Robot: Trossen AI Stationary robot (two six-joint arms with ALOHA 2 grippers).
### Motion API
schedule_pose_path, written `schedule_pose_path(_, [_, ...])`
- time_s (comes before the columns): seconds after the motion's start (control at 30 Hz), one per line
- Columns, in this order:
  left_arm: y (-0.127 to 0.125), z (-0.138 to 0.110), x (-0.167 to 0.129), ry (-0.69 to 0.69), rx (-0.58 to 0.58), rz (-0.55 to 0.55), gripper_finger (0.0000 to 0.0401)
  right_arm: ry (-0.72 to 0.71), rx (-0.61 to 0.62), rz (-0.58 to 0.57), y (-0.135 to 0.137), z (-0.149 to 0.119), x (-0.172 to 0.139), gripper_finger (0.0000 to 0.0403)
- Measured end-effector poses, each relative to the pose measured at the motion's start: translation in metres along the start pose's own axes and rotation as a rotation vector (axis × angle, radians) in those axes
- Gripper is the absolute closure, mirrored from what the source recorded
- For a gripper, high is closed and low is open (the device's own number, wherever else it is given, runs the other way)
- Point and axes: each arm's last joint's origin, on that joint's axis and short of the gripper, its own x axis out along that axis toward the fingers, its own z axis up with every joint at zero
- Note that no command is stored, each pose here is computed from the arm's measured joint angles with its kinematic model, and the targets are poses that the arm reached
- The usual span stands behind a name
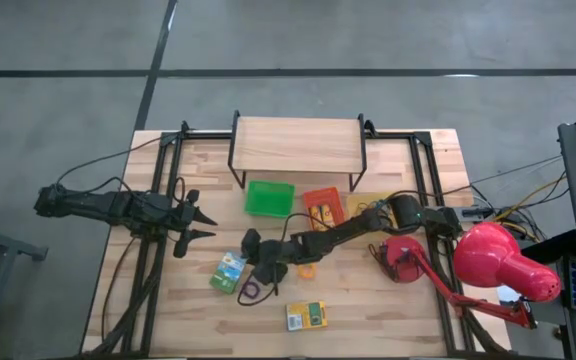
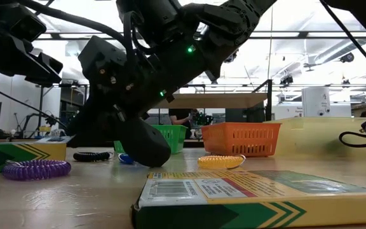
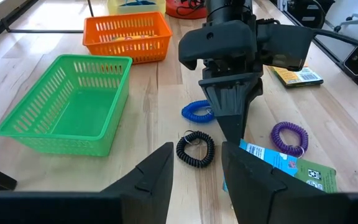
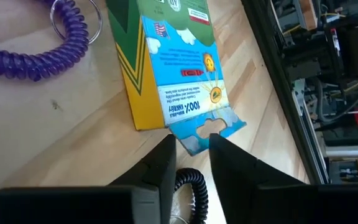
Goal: Pick & Place Office Desk Supplies
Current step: Put the top large crayon box into the orange bin
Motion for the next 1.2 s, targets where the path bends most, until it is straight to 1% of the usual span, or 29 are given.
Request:
schedule_pose_path(0.17, [0.000, 0.000, 0.000, 0.000, 0.000, 0.000, 0.0259, -0.023, -0.001, 0.018, 0.000, 0.000, 0.000, 0.0341])
schedule_pose_path(0.27, [0.000, 0.000, 0.000, 0.000, 0.000, -0.001, 0.0259, -0.038, 0.000, 0.029, 0.001, 0.001, 0.000, 0.0351])
schedule_pose_path(0.6, [0.000, 0.000, 0.000, 0.000, 0.000, 0.000, 0.0259, -0.044, -0.003, 0.034, 0.002, 0.002, 0.000, 0.0356])
schedule_pose_path(0.8, [0.000, 0.000, 0.000, 0.000, 0.000, -0.001, 0.0258, -0.047, -0.036, 0.037, 0.003, 0.004, -0.001, 0.0357])
schedule_pose_path(1.0, [0.000, 0.000, 0.000, 0.000, 0.000, 0.000, 0.0258, -0.028, -0.048, 0.062, 0.008, 0.006, -0.002, 0.0391])
schedule_pose_path(1.2, [0.000, 0.000, 0.000, 0.000, 0.000, 0.000, 0.0258, -0.007, -0.052, 0.065, 0.011, 0.008, -0.003, 0.0395])
